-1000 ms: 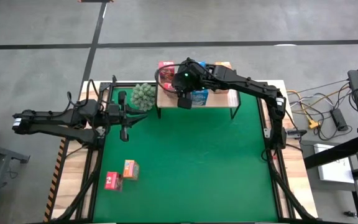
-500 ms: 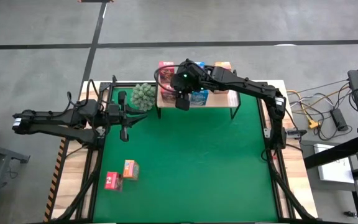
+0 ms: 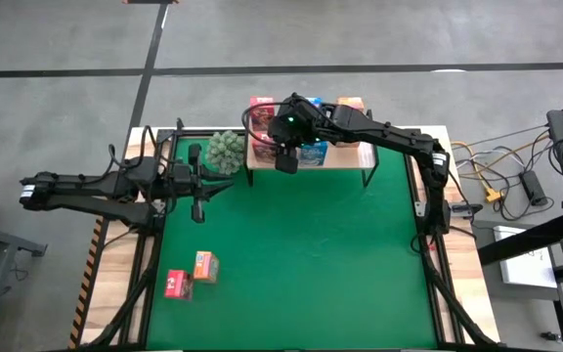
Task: Stack cereal on shelf
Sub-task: Put the top red cereal box on the shelf aligned with the other red cereal box
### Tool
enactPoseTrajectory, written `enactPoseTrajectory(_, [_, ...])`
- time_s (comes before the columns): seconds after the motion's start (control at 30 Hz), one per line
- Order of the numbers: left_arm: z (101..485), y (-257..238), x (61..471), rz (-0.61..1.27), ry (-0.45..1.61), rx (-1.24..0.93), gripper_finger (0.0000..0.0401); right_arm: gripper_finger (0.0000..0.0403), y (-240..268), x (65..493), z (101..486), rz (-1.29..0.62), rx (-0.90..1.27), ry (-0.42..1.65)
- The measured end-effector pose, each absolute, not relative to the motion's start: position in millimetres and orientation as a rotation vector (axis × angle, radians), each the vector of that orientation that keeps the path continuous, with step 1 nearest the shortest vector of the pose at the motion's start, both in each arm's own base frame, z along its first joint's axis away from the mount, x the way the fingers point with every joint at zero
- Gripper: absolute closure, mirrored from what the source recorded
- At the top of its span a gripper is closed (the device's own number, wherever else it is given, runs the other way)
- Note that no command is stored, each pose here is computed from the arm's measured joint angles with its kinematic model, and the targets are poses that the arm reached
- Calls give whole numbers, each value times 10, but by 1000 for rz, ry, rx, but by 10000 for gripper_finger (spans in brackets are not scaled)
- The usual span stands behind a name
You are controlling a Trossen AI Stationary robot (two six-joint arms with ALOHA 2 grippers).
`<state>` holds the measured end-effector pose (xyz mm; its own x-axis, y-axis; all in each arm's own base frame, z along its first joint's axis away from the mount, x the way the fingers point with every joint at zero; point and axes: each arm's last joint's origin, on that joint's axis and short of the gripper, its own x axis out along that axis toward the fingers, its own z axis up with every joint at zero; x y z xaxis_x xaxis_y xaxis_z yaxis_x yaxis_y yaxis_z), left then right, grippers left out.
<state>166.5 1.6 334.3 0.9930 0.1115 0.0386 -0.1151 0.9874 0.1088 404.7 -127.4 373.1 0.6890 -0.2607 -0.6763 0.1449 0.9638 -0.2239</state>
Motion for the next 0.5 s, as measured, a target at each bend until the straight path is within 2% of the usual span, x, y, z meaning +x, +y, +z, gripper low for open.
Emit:
enactPoseTrajectory(0.37, [3351,16,1665,114,-41,111,362,236,-1277,4055,3742,-236,-154,764])
enactPoseTrajectory(0.5, [3354,16,1665,114,-45,110,362,218,-1277,4052,3725,-243,-138,770])
